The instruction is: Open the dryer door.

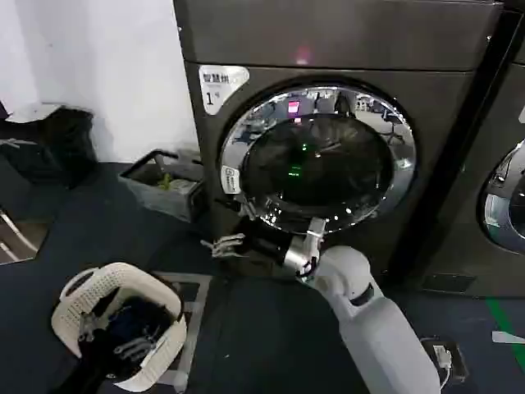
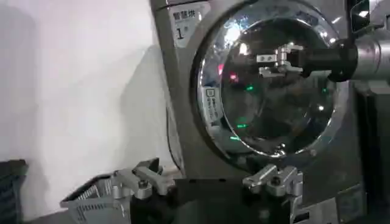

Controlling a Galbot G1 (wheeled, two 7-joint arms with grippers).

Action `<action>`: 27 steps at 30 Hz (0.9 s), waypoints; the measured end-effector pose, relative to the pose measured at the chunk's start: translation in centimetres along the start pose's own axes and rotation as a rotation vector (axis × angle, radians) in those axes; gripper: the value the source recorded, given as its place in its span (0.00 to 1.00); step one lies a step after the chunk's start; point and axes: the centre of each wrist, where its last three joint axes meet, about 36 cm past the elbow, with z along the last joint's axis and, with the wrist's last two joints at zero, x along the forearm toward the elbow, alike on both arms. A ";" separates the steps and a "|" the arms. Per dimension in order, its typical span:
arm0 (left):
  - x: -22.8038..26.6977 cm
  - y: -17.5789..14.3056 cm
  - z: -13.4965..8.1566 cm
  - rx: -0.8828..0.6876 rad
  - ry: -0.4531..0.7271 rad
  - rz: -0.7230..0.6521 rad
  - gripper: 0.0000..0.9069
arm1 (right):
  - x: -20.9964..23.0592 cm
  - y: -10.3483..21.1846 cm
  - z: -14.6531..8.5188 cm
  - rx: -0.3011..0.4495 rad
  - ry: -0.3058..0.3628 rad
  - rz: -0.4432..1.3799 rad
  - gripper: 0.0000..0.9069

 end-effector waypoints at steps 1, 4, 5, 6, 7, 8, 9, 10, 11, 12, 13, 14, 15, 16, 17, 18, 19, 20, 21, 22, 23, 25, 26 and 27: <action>-0.1 0.0 0.0 0.004 -0.002 -0.004 1.00 | 0.5 -0.3 0.3 0.017 0.008 0.010 1.00; -0.2 -0.1 0.0 0.006 0.004 0.001 1.00 | 1.8 -1.1 0.9 0.049 0.043 0.054 1.00; -0.2 -0.1 0.0 0.002 0.005 0.006 1.00 | 2.3 -1.4 1.1 0.061 0.057 0.069 1.00; -0.2 -0.2 -0.1 0.000 0.006 0.008 1.00 | 2.7 -1.7 1.3 0.071 0.072 0.085 1.00; -0.2 -0.2 -0.1 0.000 0.007 0.008 1.00 | 3.2 -2.1 1.5 0.083 0.088 0.105 1.00; -0.2 -0.2 -0.1 0.000 0.007 0.009 1.00 | 3.7 -2.5 1.6 0.096 0.098 0.124 1.00; -0.3 -0.1 0.0 0.000 0.007 0.009 1.00 | 4.1 -2.9 1.7 0.106 0.107 0.145 1.00; -0.3 -0.2 0.0 0.002 0.007 0.009 1.00 | 4.5 -3.3 1.7 0.116 0.118 0.160 1.00; -0.3 -0.2 0.1 0.004 0.005 0.011 1.00 | 4.9 -3.8 1.7 0.121 0.128 0.175 1.00; -0.4 -0.2 0.1 0.005 0.004 0.012 1.00 | 5.4 -4.3 1.7 0.124 0.135 0.192 1.00; -0.4 -0.2 0.1 0.008 0.002 0.013 1.00 | 5.6 -4.8 1.7 0.124 0.139 0.205 1.00; -0.4 -0.3 0.1 0.010 0.000 0.016 1.00 | 5.8 -5.1 1.7 0.123 0.141 0.215 1.00; -0.5 -0.3 0.1 0.011 -0.002 0.018 1.00 | 5.8 -5.5 1.8 0.121 0.144 0.221 1.00; -0.5 -0.3 0.1 0.012 -0.003 0.019 1.00 | 5.9 -5.8 1.8 0.120 0.146 0.225 1.00; -0.6 -0.3 0.1 0.013 -0.004 0.024 1.00 | 5.8 -6.1 1.8 0.117 0.146 0.224 1.00; -0.6 -0.4 0.1 0.013 -0.005 0.029 1.00 | 5.7 -6.4 1.7 0.115 0.146 0.220 1.00; -0.6 -0.4 0.1 0.013 -0.006 0.035 1.00 | 5.6 -6.7 1.7 0.113 0.148 0.214 1.00; -0.6 -0.4 0.1 0.014 -0.010 0.041 1.00 | 5.4 -7.0 1.7 0.112 0.151 0.206 1.00; -0.6 -0.5 0.1 0.018 -0.015 0.045 1.00 | 5.2 -7.2 1.7 0.111 0.152 0.200 1.00; -0.6 -0.5 0.1 0.021 -0.019 0.046 1.00 | 5.0 -7.5 1.6 0.111 0.153 0.198 1.00; -0.6 -0.5 0.1 0.022 -0.021 0.048 1.00 | 4.7 -7.7 1.6 0.112 0.151 0.194 1.00; -0.7 -0.6 0.0 0.023 -0.025 0.050 1.00 | 4.1 -8.1 1.5 0.120 0.145 0.184 1.00; -0.7 -0.6 0.0 0.023 -0.025 0.049 1.00 | 3.9 -8.4 1.5 0.123 0.144 0.182 1.00; -0.7 -0.6 0.0 0.023 -0.025 0.045 1.00 | 3.6 -8.6 1.6 0.125 0.143 0.181 1.00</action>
